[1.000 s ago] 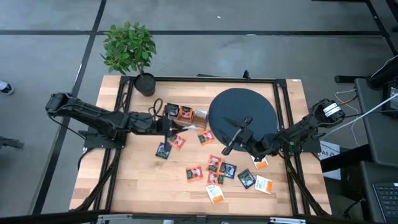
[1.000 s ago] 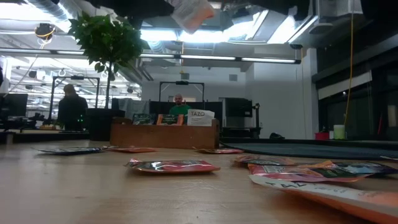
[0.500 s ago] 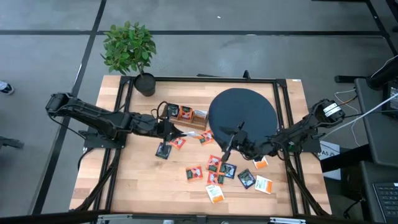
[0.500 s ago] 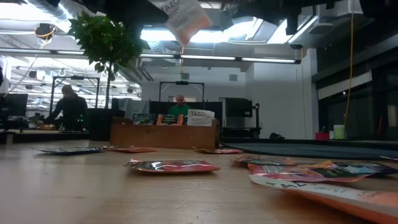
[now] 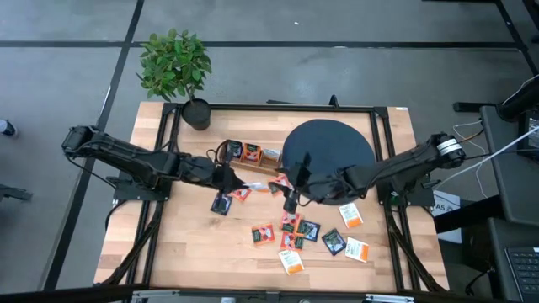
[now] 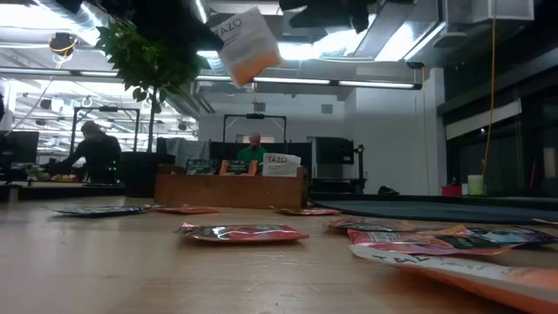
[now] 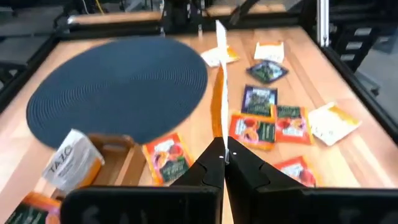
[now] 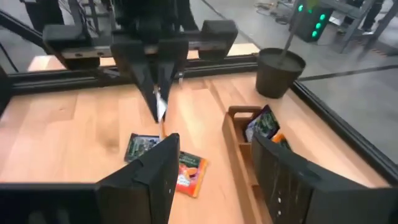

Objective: Pick & Place Tea
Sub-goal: Put the white tea bag into the right section of the wooden organizer

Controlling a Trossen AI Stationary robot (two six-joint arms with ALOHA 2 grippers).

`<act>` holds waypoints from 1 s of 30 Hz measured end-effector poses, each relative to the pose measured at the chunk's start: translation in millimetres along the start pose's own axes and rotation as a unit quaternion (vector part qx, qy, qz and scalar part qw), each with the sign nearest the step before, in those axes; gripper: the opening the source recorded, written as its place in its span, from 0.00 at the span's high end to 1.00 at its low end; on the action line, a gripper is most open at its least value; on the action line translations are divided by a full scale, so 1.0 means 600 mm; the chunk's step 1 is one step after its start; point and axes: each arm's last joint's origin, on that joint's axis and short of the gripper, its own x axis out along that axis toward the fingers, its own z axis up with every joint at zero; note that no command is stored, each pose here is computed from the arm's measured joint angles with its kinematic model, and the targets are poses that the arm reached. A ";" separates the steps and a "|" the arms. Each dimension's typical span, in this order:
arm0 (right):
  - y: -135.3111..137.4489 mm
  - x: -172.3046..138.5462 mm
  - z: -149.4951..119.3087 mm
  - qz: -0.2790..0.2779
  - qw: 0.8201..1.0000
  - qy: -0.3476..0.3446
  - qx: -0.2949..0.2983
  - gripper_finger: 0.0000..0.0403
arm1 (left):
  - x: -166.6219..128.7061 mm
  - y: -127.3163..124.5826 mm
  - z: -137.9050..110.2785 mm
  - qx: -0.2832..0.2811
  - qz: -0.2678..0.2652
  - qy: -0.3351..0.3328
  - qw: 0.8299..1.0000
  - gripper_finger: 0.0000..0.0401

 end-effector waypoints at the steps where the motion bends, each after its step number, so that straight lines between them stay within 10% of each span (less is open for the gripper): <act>1: -0.001 -0.001 0.006 -0.002 1.000 0.007 -0.004 0.50 | -0.001 0.001 0.002 0.001 0.001 0.011 1.000 1.00; 30: -0.002 -0.011 -0.004 0.058 0.991 0.119 -0.001 0.50 | 0.081 0.000 0.079 0.081 -0.003 0.125 0.989 0.99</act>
